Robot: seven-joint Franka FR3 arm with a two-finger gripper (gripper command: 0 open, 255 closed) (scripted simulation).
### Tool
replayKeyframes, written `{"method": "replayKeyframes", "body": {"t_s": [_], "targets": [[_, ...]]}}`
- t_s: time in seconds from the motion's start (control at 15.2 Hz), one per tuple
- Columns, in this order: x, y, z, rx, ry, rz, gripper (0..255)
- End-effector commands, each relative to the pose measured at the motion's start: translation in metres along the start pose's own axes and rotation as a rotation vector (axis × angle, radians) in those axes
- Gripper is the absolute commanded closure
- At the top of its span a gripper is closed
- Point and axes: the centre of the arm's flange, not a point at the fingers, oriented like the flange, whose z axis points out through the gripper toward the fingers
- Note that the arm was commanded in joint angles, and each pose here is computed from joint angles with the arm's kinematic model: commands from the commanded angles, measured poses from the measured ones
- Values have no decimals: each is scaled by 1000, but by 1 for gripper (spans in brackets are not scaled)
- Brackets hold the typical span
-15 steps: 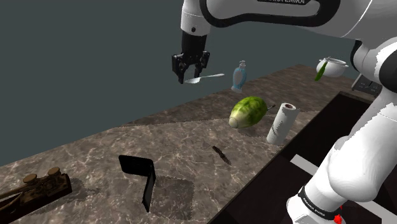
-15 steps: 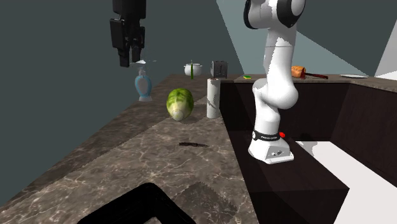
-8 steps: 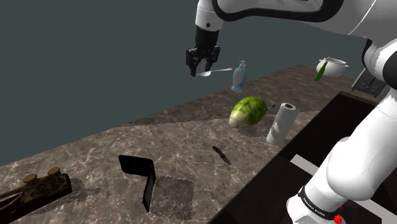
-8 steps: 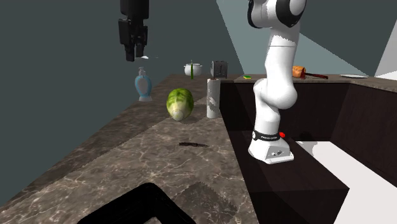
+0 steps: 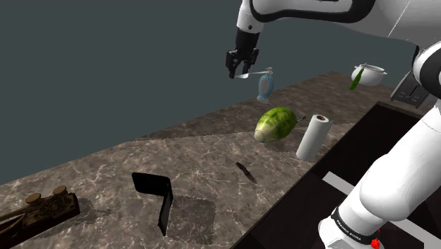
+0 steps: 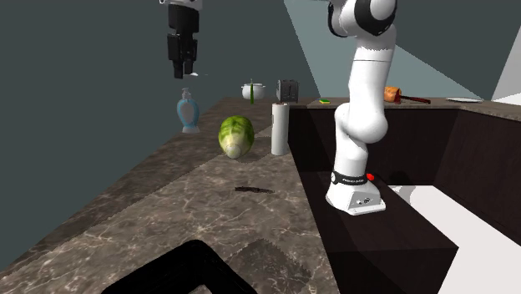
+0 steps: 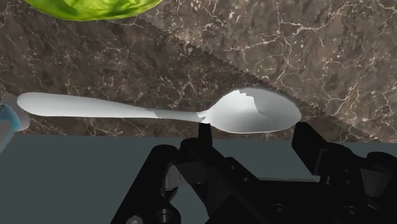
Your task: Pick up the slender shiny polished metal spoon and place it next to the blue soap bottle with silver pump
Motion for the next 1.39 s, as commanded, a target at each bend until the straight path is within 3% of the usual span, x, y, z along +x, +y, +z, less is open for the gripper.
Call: {"method": "replayKeyframes", "body": {"t_s": [0.0,1.32], "targets": [[4,26,2,0,0,-2,255],[62,283,20,0,0,-2,255]]}}
